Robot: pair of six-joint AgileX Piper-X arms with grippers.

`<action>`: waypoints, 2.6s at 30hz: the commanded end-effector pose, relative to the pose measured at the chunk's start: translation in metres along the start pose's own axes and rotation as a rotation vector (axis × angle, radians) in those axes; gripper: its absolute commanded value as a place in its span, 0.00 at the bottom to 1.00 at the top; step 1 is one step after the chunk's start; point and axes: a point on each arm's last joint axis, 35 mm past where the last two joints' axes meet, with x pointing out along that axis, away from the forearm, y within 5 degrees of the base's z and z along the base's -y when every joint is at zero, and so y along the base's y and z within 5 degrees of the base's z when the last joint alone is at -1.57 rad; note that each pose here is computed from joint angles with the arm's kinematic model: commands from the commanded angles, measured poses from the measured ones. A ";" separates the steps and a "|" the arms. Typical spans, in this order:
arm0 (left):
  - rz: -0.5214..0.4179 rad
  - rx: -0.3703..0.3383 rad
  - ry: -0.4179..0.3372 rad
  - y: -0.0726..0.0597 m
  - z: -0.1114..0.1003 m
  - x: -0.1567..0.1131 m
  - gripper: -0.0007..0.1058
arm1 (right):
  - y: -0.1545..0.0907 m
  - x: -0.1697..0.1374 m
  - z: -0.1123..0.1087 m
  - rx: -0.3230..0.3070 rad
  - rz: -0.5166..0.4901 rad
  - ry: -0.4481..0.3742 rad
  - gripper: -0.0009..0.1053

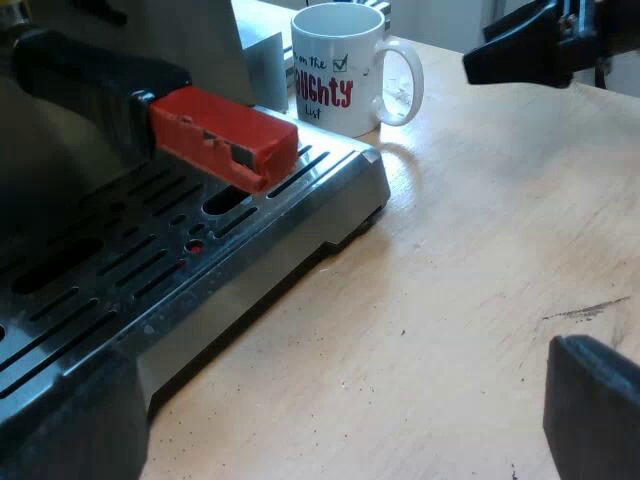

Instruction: Place mug into machine

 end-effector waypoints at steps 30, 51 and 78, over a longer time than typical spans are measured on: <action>-0.014 0.025 -0.034 -0.001 0.005 0.000 0.77 | -0.014 0.086 -0.005 0.024 -0.025 0.080 0.01; 0.000 0.021 -0.028 0.001 0.000 0.003 0.77 | -0.005 -0.019 0.047 -0.147 0.033 0.073 0.01; 0.220 0.017 -0.041 0.013 -0.008 0.009 0.77 | 0.118 -0.008 0.081 -0.145 0.331 -0.153 0.01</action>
